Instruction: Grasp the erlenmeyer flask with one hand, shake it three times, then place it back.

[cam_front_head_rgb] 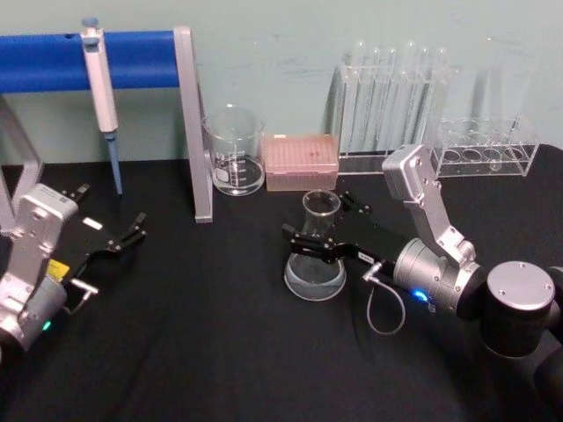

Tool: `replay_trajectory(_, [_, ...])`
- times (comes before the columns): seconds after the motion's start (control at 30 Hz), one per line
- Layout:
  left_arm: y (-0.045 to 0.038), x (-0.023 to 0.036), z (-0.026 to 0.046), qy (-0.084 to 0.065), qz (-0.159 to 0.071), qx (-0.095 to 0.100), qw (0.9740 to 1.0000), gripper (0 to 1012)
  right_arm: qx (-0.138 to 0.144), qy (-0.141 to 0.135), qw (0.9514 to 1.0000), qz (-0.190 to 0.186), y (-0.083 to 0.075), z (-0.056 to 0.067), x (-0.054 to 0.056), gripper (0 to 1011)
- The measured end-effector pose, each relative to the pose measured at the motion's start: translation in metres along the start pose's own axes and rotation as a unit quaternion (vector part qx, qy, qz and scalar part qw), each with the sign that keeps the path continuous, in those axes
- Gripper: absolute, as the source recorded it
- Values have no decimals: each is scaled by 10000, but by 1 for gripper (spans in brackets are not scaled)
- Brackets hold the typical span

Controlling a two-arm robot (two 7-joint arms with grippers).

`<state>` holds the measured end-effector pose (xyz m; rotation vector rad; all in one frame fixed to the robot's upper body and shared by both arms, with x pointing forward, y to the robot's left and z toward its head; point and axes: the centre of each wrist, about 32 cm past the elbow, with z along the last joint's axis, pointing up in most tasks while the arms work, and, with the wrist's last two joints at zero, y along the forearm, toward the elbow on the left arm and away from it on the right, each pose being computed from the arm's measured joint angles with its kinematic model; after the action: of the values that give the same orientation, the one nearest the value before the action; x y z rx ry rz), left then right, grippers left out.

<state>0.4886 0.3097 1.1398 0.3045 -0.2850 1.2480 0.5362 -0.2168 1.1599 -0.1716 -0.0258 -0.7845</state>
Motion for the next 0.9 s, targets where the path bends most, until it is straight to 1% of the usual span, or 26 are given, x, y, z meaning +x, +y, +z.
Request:
replay_trajectory(0.77, [0,0,0,0,0,0,10000,1001,-22,-11,10000,-33,-2,-6,-2,1003])
replay_trajectory(0.9, [0,0,0,0,0,0,10000,1001,-21,-10,10000,-33,-3,-5,-1,929])
